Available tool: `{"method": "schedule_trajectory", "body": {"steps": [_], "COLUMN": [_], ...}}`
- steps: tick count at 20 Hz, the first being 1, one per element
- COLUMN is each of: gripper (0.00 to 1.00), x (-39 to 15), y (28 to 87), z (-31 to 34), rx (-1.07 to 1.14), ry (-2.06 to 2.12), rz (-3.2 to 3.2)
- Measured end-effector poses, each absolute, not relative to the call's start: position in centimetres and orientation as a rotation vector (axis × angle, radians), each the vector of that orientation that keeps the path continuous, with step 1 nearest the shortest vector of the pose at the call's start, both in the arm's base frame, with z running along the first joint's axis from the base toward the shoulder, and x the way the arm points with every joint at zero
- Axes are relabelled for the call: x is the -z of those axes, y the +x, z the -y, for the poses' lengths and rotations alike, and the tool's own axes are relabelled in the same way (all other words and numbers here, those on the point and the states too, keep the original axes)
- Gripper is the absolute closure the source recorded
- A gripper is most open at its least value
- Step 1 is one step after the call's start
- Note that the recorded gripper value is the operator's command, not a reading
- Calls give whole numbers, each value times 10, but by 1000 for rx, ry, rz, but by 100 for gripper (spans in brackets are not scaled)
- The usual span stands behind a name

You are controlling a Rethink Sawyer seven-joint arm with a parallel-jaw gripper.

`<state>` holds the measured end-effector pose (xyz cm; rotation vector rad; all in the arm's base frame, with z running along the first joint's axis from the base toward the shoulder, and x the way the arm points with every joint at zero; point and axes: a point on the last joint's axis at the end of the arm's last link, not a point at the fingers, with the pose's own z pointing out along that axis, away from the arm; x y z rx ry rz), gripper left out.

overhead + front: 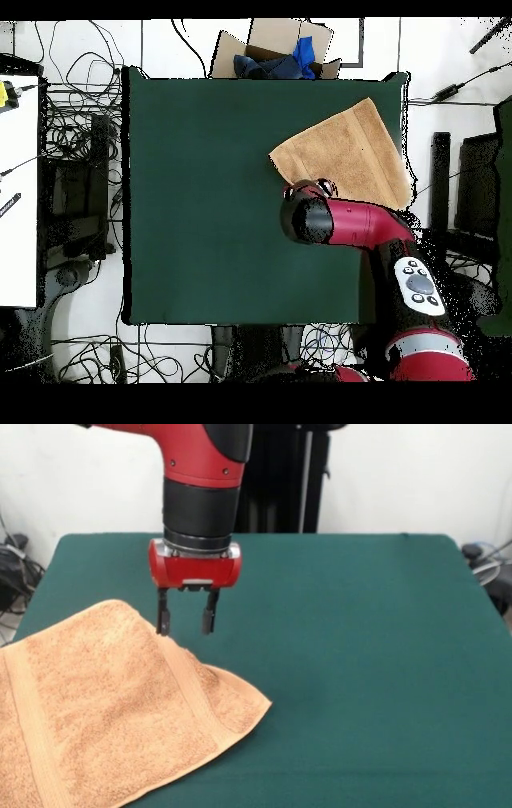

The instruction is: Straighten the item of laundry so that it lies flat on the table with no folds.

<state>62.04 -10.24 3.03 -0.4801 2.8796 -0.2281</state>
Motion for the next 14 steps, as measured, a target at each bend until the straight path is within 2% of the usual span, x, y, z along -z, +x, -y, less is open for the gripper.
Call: {"method": "schedule_trajectory", "body": {"steps": [14], "gripper": [0], "x": [-36], "y": [592], "z": [168], "rx": [214], "ry": [-303], "rz": [-2922]}}
